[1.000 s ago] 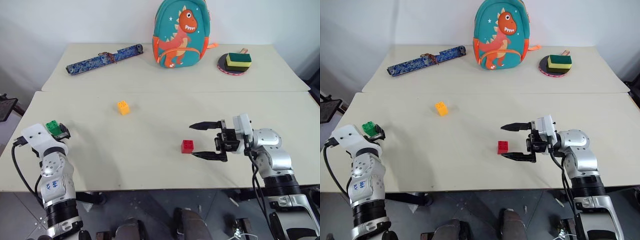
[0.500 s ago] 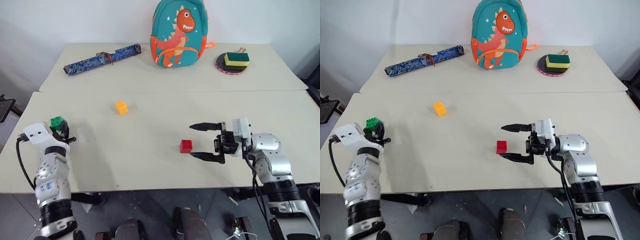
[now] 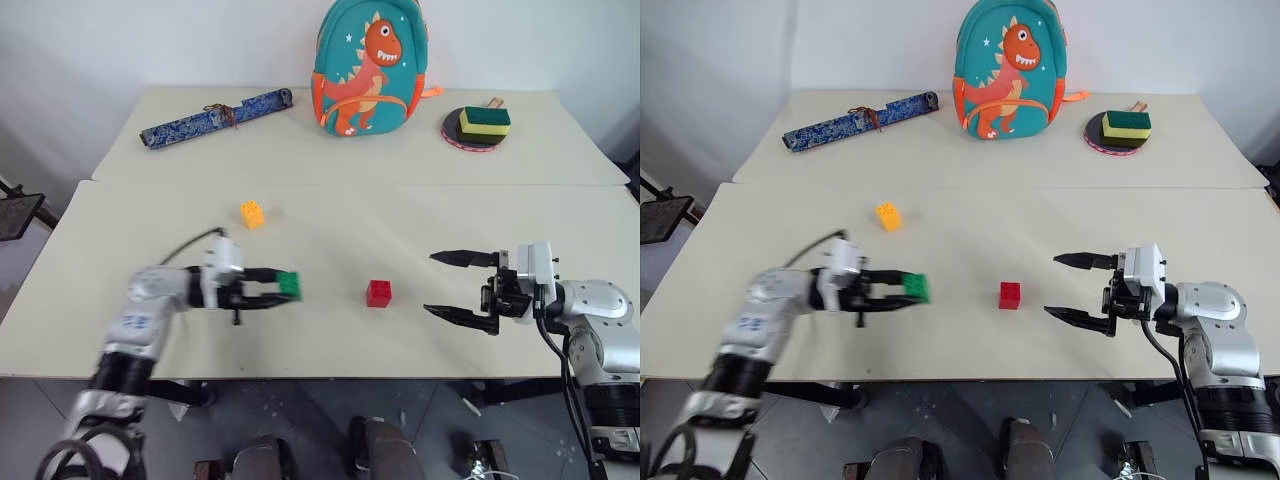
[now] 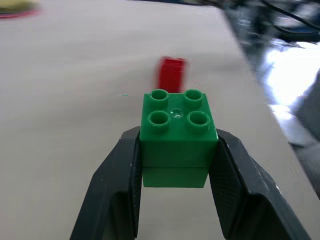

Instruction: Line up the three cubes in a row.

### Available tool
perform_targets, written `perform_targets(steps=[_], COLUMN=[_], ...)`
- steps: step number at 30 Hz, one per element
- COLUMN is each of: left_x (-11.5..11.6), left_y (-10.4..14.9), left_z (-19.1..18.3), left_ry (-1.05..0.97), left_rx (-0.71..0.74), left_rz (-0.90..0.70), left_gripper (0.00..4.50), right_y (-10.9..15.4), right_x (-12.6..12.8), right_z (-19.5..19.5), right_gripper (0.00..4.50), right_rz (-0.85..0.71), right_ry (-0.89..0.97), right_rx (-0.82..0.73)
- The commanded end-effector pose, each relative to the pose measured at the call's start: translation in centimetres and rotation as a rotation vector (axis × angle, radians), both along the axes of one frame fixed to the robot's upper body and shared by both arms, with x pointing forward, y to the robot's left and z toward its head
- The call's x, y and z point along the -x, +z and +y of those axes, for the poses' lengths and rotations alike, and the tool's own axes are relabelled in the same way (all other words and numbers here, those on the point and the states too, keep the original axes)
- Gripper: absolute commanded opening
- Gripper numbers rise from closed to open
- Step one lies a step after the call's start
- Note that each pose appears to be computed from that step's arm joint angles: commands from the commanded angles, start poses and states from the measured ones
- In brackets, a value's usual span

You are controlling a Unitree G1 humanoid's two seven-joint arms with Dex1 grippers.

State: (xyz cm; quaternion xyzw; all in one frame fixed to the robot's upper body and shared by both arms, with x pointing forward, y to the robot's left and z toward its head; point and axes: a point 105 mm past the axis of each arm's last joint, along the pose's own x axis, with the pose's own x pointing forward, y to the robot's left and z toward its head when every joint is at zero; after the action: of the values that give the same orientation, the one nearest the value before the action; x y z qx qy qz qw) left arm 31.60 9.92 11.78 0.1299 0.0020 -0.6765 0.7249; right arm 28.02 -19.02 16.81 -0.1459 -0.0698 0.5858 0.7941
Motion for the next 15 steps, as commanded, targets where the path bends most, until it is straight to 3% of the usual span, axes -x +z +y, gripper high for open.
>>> perform_targets(steps=[1,8,12,15], left_x=[-1.3,-2.7,-1.9,-2.6], left_y=[-0.3,-0.6,1.3,4.4], left_z=[-0.5,-1.7,-1.4,1.0], left_ry=[-0.017,0.004,-0.054,0.05], left_rx=[-0.059,-0.04,0.027,0.106], left_rz=[-0.068,-0.043,-0.042,-0.166], left_gripper=[1.48,1.48,2.87,3.77], right_y=[0.5,-0.3,-0.4,-0.3], right_x=[1.2,2.2,2.2,1.9], right_z=[-0.2,0.0,0.2,0.9], right_gripper=[4.5,4.5,4.5,4.5], right_rz=[0.011,0.033,0.039,0.035], right_ry=[0.001,-0.024,-0.026,-0.002], right_rx=[-0.004,-0.011,-0.02,-0.029])
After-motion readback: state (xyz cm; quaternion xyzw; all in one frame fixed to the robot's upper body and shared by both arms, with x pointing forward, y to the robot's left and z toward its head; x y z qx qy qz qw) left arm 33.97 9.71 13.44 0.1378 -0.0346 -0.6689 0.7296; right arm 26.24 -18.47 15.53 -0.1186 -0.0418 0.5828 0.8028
